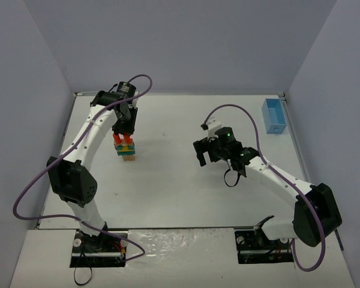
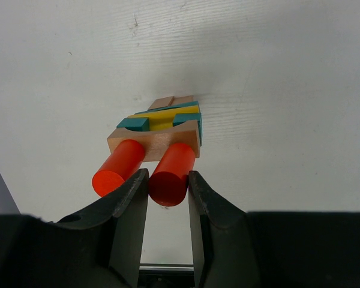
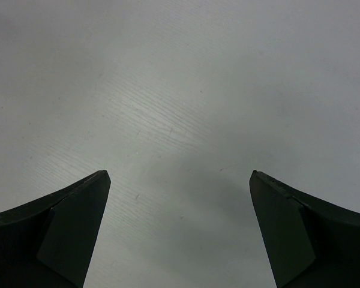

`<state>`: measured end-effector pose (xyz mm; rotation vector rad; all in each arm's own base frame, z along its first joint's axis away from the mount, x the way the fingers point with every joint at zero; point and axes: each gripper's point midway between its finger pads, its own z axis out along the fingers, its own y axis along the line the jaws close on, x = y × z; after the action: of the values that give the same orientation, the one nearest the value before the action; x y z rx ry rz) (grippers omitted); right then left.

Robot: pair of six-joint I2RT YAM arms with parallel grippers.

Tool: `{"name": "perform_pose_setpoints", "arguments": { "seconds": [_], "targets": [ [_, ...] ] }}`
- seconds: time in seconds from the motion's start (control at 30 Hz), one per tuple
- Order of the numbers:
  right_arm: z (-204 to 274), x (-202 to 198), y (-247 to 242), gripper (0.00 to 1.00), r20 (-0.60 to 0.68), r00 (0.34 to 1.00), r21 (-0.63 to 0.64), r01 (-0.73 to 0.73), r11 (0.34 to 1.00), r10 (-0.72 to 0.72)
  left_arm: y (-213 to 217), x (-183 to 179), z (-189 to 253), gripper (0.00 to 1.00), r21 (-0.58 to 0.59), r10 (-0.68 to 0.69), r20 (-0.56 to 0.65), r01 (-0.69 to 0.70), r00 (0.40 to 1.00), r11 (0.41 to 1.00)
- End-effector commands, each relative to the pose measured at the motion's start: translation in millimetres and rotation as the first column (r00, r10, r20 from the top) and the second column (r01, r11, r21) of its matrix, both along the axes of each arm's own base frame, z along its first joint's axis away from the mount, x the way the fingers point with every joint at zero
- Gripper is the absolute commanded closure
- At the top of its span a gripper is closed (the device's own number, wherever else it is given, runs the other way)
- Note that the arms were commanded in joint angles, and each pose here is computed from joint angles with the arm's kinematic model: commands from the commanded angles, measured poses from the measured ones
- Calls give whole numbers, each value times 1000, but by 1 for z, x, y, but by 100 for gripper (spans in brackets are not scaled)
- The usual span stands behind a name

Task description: Build the wood block tower

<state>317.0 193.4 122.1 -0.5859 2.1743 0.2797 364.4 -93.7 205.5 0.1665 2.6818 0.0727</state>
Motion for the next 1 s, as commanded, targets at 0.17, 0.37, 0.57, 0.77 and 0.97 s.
{"name": "perform_pose_setpoints", "arguments": {
  "seconds": [0.17,0.37,0.57,0.77,0.97],
  "targets": [
    [13,11,5,0,47,999,40,4,999,-6,-3,6,12,100,-7,5,55,-5,998,1000],
    [13,11,5,0,46,999,41,4,999,-6,-4,6,11,100,-10,5,55,-5,998,1000],
    [14,11,5,0,47,999,42,3,999,-5,-4,6,10,100,-4,5,54,-5,999,1000],
    [11,11,6,0,41,999,41,1,999,-3,-4,5,8,100,-2,4,48,-4,999,1000],
    [12,11,5,0,42,999,41,3,999,-4,-3,4,8,100,2,6,45,-6,999,1000]
  ]
}}
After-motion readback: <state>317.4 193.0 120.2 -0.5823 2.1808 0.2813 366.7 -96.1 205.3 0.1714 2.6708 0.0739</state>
